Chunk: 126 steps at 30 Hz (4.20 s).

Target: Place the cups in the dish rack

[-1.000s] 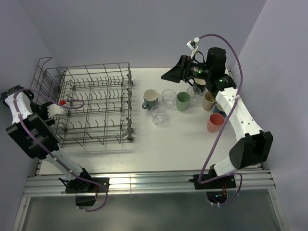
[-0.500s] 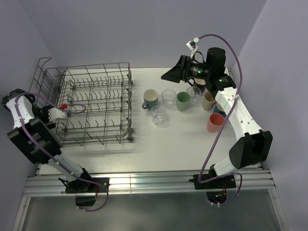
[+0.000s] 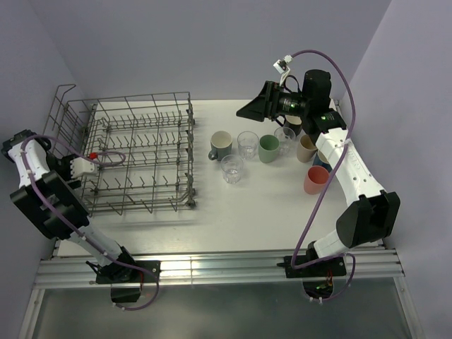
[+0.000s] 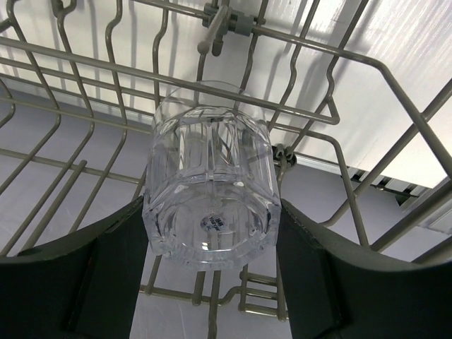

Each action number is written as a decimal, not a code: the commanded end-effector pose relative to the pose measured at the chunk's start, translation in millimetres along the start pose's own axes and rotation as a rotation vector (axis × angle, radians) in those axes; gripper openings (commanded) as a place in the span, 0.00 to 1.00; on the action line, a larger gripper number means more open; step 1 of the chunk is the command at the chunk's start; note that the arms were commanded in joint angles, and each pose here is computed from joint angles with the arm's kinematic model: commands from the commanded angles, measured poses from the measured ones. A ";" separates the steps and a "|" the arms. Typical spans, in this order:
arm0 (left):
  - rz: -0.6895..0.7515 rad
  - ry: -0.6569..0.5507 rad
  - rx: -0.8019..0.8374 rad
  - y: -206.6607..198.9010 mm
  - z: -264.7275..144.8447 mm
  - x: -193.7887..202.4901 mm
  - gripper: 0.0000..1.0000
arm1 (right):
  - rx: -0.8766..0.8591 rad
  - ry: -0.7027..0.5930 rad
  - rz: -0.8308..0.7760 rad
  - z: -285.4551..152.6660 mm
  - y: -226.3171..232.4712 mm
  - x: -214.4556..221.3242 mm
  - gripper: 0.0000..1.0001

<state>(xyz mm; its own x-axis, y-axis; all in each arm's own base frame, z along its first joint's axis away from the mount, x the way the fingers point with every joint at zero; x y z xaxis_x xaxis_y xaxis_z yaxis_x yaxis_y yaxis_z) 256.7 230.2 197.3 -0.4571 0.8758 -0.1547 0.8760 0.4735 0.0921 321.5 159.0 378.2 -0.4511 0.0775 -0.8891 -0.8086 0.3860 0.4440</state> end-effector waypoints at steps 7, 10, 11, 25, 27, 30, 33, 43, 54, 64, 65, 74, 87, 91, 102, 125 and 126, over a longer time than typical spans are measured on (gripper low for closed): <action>-0.017 -0.107 0.019 -1.9 -16.2 -15.2 0.89 | -0.039 -0.042 -0.076 -1.2 11.9 -19.8 1.00; 0.000 -0.104 -0.009 -1.5 -25.1 -18.6 0.95 | -0.039 -0.044 -0.080 -2.0 12.4 -20.6 1.00; 0.005 -0.095 -0.015 -1.0 -27.1 -18.6 0.95 | -0.041 -0.043 -0.080 -2.2 12.8 -20.3 1.00; 0.135 -0.166 -0.298 17.3 -112.0 -84.8 0.93 | 0.075 -0.013 -0.180 -11.3 3.4 -23.3 1.00; 0.128 -0.195 -0.349 14.5 -125.8 -97.7 0.95 | 0.133 0.032 -0.235 -16.1 -1.2 -20.8 1.00; 0.115 -0.304 -0.449 8.7 -140.8 -124.8 0.99 | 0.283 0.115 -0.319 -23.1 -17.4 -17.0 1.00; 0.123 -0.443 -0.483 -8.4 -146.1 -150.6 0.99 | 0.425 0.244 -0.397 -31.2 -37.7 -9.2 0.97; -0.064 -0.793 -0.312 -68.6 -128.6 -221.1 0.99 | 0.583 0.726 -0.466 -28.0 -82.6 62.7 0.77; -0.271 -1.045 -0.022 -105.1 -134.5 -243.2 0.96 | 0.420 0.858 -0.419 40.6 -65.6 137.0 0.54; -0.277 -1.056 -0.008 -124.0 -132.8 -238.4 0.97 | 0.471 0.898 -0.321 65.6 -91.0 165.6 0.52; -0.278 -1.057 -0.011 -124.2 -132.8 -238.0 0.98 | 0.473 0.900 -0.320 66.7 -92.5 166.7 0.52; -0.278 -1.059 -0.001 -129.9 -126.0 -236.1 0.97 | 0.471 0.901 -0.286 78.4 -104.6 179.5 0.36; -0.239 -1.189 0.220 -154.8 -126.7 -245.8 0.89 | 0.260 0.371 -0.289 -1.0 -51.9 41.3 0.00; -0.239 -1.274 0.401 -164.8 -146.3 -254.9 0.93 | 0.077 0.166 -0.370 -5.7 -4.9 -4.2 0.00; -0.216 -1.275 0.756 -200.0 -179.9 -258.0 0.97 | -0.250 -0.208 -0.465 7.7 116.0 -34.9 0.00; -0.185 -1.270 0.721 -173.3 -269.5 -288.0 0.99 | -0.343 -0.253 -0.409 22.0 155.3 -36.3 0.00; -0.116 -1.312 0.569 -153.6 -282.6 -297.1 0.99 | -0.336 -0.255 -0.412 21.1 155.7 -37.0 0.00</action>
<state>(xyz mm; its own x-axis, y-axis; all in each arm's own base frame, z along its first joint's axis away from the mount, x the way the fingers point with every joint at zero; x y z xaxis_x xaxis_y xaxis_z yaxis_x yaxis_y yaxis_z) 207.4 -75.6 467.2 -0.4811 -0.0217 -0.8764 0.8614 0.1740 -0.4772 228.1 239.3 460.3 -0.0707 0.1743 -0.9821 -0.9905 0.1040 0.0897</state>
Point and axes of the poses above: each gripper's point midway between its finger pads, its own z axis out along the fingers, its own y axis along the line the jaws close on, x = y × z, the point moved 8 cm from there along -z, back along the fingers, and after that the axes turned 14 degrees about -z, right-handed, at the moved point
